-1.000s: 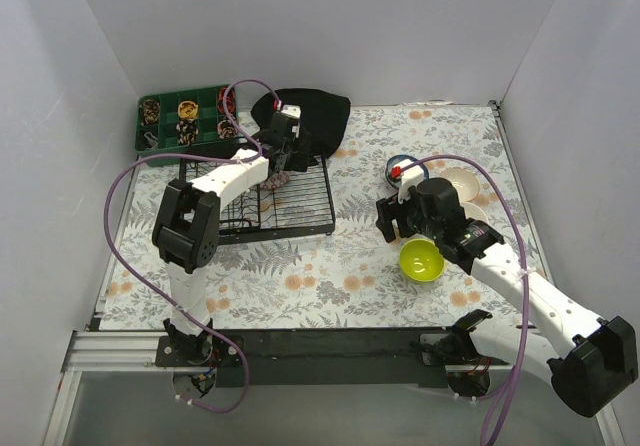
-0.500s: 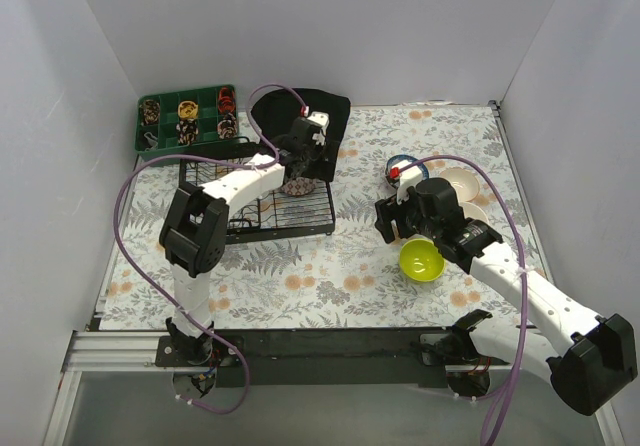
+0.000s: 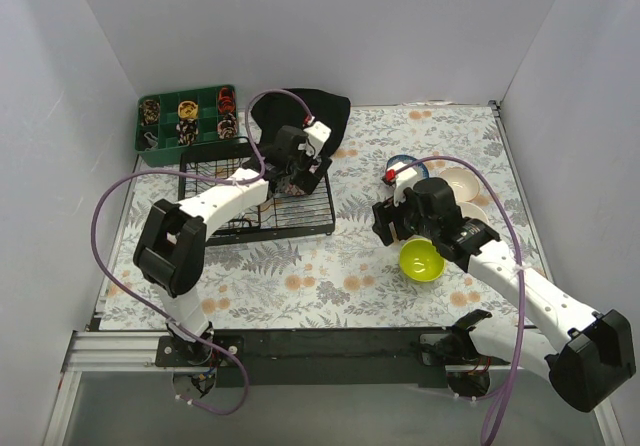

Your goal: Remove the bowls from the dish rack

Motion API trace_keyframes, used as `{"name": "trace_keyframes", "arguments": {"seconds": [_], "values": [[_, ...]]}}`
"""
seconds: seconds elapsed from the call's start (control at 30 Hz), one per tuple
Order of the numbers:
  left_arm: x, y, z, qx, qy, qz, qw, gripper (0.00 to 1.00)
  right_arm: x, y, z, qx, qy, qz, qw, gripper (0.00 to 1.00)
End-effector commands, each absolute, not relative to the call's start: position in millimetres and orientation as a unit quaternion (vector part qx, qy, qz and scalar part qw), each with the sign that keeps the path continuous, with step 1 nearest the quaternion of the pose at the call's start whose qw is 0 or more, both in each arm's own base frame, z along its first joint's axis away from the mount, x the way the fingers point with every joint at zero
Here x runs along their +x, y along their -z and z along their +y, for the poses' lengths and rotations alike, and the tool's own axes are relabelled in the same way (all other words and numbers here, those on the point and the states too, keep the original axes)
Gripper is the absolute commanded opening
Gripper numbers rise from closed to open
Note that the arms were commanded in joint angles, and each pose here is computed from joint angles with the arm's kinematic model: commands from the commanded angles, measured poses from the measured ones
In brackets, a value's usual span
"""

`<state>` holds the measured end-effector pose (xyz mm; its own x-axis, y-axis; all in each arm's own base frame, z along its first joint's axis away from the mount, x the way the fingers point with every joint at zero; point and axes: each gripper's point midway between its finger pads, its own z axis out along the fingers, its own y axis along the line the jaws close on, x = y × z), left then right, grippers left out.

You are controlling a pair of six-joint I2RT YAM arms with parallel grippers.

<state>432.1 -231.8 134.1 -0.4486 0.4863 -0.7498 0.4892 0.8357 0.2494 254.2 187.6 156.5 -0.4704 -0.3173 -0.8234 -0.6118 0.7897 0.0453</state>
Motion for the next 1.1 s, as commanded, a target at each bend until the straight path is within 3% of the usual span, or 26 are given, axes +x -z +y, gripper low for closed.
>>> {"name": "trace_keyframes", "arguments": {"seconds": [0.0, 0.6, 1.07], "values": [[433.6, -160.2, -228.7, 0.353, -0.031, 0.804, 0.477, 0.98, 257.6, -161.5, 194.3, -0.29, -0.18, 0.828, 0.445, 0.79], [439.3, -92.8, -224.1, 0.352, -0.077, 0.831, 0.424, 0.97, 256.9, -151.1, 193.8, -0.294, -0.176, 0.834, 0.433, 0.79], [480.3, -122.1, -217.2, 0.285, -0.143, 0.808, 0.495, 0.91, 254.4, -144.9, 195.9, -0.3, -0.18, 0.836, 0.422, 0.79]]}}
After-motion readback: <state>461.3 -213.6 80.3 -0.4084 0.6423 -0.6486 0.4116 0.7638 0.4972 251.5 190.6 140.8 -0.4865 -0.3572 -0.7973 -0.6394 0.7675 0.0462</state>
